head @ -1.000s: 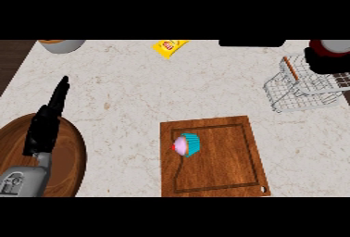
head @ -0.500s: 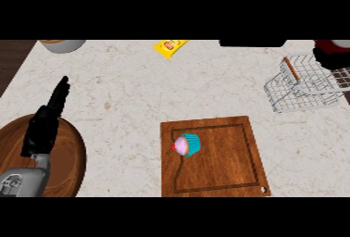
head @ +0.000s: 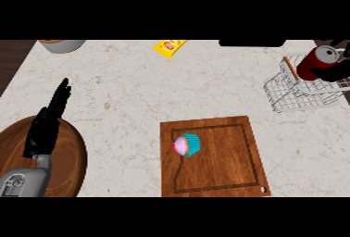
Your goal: Pick the can from the cutting board and place it in the tiered basket
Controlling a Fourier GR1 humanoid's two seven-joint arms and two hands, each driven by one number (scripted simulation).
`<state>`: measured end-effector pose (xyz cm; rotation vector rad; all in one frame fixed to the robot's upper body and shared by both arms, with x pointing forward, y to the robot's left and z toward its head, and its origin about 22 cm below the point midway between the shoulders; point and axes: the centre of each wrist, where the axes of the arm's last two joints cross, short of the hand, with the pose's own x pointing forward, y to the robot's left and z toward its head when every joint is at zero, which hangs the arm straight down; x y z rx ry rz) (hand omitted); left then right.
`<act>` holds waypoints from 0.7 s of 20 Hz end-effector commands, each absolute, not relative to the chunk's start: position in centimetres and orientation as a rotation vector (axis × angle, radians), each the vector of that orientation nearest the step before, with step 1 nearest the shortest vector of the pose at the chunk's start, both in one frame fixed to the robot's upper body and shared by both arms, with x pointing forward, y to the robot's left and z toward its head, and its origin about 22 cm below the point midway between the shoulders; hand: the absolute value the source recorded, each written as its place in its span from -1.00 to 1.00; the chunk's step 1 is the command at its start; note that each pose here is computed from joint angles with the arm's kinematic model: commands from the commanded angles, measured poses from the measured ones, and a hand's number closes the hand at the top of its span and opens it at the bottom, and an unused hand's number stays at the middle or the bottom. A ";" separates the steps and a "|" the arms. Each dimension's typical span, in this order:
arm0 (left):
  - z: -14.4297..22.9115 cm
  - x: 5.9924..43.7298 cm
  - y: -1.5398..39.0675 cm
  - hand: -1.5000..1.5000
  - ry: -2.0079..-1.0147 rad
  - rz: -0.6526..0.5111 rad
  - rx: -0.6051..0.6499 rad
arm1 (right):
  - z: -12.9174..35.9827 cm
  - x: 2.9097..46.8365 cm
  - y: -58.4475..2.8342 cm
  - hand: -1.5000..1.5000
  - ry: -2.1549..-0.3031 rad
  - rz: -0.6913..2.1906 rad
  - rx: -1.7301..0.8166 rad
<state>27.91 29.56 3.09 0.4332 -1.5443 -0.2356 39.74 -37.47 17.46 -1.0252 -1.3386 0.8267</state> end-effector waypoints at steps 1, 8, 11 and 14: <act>2.5 27.9 29.4 0.00 -1.556 -0.235 0.429 | 15.0 39.8 -39.7 -1.00 -1.313 0.770 -0.965; 2.1 27.8 31.1 0.00 -1.529 -0.232 0.441 | 16.1 39.9 -38.8 -1.00 -1.514 0.572 -0.893; 2.1 26.8 29.9 0.00 -1.534 -0.236 0.435 | 19.2 38.8 -41.5 -1.00 -1.603 0.439 -0.912; 2.1 27.1 29.7 0.00 -1.543 -0.236 0.447 | 19.5 37.9 -41.7 -1.00 -1.615 0.393 -0.951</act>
